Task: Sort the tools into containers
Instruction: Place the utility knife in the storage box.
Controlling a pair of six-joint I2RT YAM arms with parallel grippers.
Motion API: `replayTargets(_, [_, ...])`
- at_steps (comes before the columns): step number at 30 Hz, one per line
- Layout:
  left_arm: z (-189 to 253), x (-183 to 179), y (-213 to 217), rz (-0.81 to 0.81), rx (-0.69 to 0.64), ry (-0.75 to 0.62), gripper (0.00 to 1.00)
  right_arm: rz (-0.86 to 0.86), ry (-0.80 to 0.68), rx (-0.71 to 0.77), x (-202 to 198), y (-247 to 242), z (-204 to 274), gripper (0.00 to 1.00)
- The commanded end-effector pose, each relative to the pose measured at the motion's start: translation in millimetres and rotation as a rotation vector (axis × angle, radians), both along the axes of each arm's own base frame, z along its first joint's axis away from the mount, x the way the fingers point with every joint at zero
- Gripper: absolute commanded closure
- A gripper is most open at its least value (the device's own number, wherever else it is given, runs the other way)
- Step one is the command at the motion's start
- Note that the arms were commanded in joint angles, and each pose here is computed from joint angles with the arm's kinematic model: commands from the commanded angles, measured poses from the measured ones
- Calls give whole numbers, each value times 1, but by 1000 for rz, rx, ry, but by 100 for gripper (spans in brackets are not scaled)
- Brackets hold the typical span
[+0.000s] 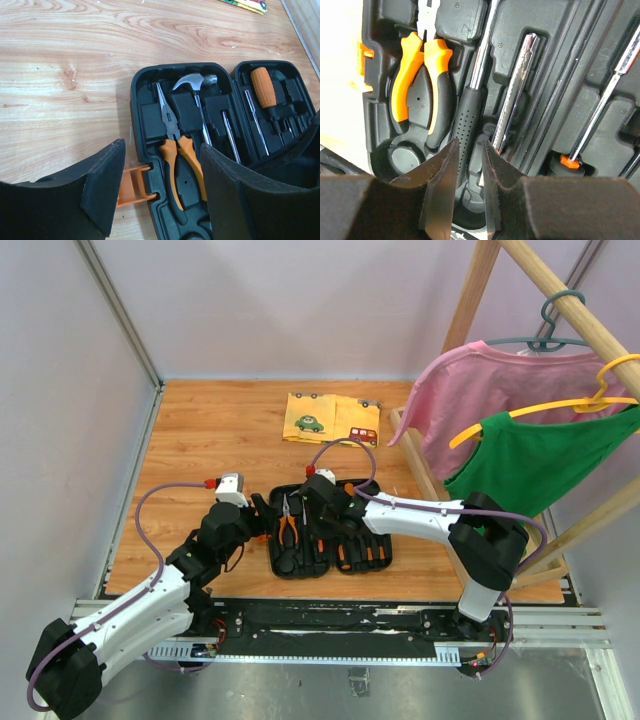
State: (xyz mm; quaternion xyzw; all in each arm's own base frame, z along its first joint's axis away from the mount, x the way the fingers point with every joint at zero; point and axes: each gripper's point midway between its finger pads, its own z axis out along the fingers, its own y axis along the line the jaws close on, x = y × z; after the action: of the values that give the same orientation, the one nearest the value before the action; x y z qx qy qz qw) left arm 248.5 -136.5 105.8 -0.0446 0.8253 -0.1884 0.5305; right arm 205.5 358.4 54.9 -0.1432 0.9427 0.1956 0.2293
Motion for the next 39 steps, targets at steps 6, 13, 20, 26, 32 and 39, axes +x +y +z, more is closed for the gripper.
replayTargets(6, [5, 4, -1, -6, -7, -27, 34, -10, -60, -1, 11, -4, 13, 74])
replayTargets(13, [5, 4, -1, -7, -5, -28, 34, -27, -108, -115, 23, -18, 14, 77])
replayTargets(20, [5, 4, -2, -8, -6, -28, 34, -21, -111, -152, 30, -18, 10, 86])
replayTargets(26, [5, 4, -1, -7, -5, -27, 34, -9, -83, -159, 29, -14, 1, 88])
replayTargets(32, [5, 4, -1, -6, -6, -28, 34, -12, -79, -177, 30, -16, -3, 90])
replayTargets(39, [5, 4, -2, -8, -6, -27, 35, -13, -81, -190, 31, -18, -5, 91])
